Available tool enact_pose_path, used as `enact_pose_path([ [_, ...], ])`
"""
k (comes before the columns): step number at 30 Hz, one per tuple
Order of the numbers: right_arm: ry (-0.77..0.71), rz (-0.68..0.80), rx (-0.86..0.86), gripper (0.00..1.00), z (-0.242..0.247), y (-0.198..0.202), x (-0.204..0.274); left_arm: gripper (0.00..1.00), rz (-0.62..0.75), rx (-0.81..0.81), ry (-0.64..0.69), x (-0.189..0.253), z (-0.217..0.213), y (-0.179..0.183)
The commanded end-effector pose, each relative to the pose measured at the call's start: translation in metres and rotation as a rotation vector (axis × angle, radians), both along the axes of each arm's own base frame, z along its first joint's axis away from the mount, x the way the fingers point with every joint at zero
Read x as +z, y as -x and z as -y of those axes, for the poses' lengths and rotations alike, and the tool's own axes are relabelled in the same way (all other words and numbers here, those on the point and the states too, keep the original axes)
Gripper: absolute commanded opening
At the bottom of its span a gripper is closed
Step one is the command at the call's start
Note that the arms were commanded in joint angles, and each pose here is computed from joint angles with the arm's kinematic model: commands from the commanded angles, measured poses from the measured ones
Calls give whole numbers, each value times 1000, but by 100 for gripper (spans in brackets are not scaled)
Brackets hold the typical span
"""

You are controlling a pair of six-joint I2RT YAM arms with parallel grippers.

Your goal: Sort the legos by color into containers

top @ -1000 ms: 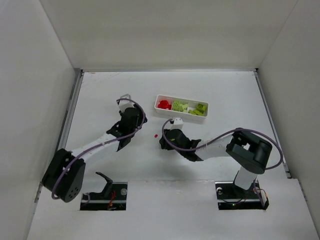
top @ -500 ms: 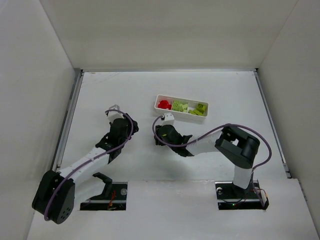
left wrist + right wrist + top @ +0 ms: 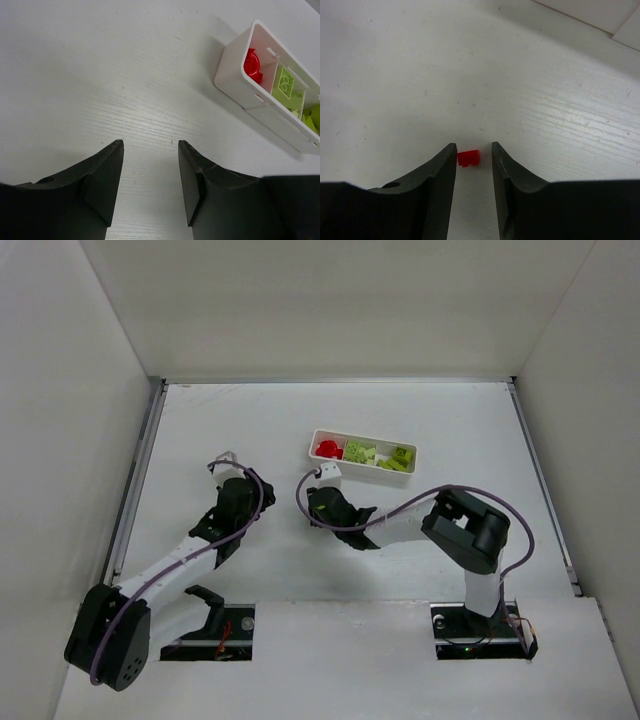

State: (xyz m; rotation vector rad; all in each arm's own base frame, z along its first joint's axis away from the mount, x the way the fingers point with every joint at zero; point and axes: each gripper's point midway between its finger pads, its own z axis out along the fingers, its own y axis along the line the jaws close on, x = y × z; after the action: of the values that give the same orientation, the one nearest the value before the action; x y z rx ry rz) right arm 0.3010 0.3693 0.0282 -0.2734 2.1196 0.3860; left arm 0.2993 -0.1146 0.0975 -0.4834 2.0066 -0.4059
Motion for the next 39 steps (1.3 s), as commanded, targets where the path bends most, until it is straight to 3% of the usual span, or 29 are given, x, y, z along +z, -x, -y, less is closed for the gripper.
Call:
enact_pose_path([
  [1,112,-37,14,40,10,11,-25,45,24,9,19,5,-3,-2],
  [9,148,-22,48,37,9,22,-24,47,10,23,30,-1,-8,-4],
  [15,146,-14,28,28,13,21,-23,55,-1,32,34,-7,-10,-2],
  [23,-32,67,6,25,11,19,57,69,-8,26,32,-11,-9,0],
  [29,-151,139,-64,25,39,-33,122,81,1,2,37,-13,-2,2],
  [31,-174,147,-90,25,45,-55,131,90,-3,-14,29,-14,1,3],
  [32,-180,147,-95,25,46,-67,133,100,1,-20,31,-13,3,4],
  [39,-180,142,-145,26,45,-131,127,100,-8,-38,32,-18,7,15],
])
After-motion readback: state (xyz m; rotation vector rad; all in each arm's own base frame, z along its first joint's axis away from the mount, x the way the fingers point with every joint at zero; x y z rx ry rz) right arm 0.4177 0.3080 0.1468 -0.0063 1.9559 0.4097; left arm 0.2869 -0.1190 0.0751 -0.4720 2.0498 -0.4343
